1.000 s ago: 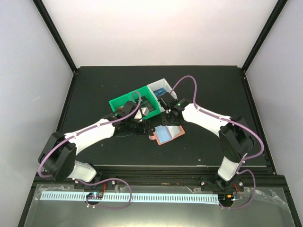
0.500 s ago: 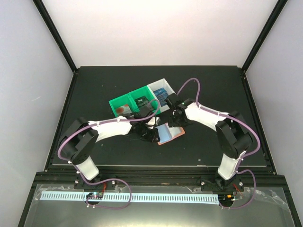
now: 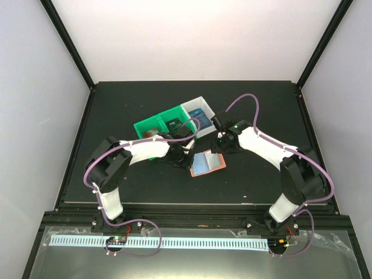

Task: Put the credit cards into the card holder
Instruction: Open the card holder at the center of the board, then adjust the storage box at the center of the board.

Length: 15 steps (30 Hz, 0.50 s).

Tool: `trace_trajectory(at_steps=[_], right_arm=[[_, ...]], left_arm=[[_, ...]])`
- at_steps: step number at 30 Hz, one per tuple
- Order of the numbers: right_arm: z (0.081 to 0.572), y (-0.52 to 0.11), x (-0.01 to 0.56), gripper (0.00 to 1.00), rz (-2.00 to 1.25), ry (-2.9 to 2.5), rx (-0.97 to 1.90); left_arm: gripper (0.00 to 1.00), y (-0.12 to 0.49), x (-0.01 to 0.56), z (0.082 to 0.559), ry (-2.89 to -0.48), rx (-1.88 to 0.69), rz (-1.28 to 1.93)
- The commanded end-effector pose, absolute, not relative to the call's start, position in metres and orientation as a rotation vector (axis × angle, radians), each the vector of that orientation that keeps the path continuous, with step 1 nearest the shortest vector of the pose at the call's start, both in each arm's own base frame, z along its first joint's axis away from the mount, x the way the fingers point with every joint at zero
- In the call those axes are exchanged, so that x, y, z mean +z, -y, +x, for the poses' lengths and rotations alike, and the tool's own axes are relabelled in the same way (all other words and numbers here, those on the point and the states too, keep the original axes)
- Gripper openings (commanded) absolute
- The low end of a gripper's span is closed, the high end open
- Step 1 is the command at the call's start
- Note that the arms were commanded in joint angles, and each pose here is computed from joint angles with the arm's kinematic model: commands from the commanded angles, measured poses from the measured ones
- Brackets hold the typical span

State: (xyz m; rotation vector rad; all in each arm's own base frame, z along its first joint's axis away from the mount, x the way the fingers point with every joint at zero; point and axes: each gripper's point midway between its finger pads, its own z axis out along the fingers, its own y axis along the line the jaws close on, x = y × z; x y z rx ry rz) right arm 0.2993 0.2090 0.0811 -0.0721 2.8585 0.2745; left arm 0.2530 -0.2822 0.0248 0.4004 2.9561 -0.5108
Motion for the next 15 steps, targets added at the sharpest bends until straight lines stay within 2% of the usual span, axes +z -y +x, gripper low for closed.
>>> trace_trajectory(at_steps=[1,7,10,15], right_arm=[[0.310,-0.208,0.121,0.49,-0.067,-2.778,0.397],[0.320,-0.201,0.146,0.49,-0.068,-2.719,0.439],[0.321,-0.197,0.153,0.49,-0.089,-2.703,0.418],[0.322,-0.194,0.159,0.50,-0.121,-2.683,0.409]], left_arm=[[0.18,0.271,0.025,0.271,-2.960,-0.406,0.375],[0.19,0.279,0.035,0.290,-2.929,-0.453,0.409],[0.23,0.281,0.059,0.301,-2.868,-0.487,0.436],[0.49,0.265,0.114,0.331,-2.704,-0.427,0.479]])
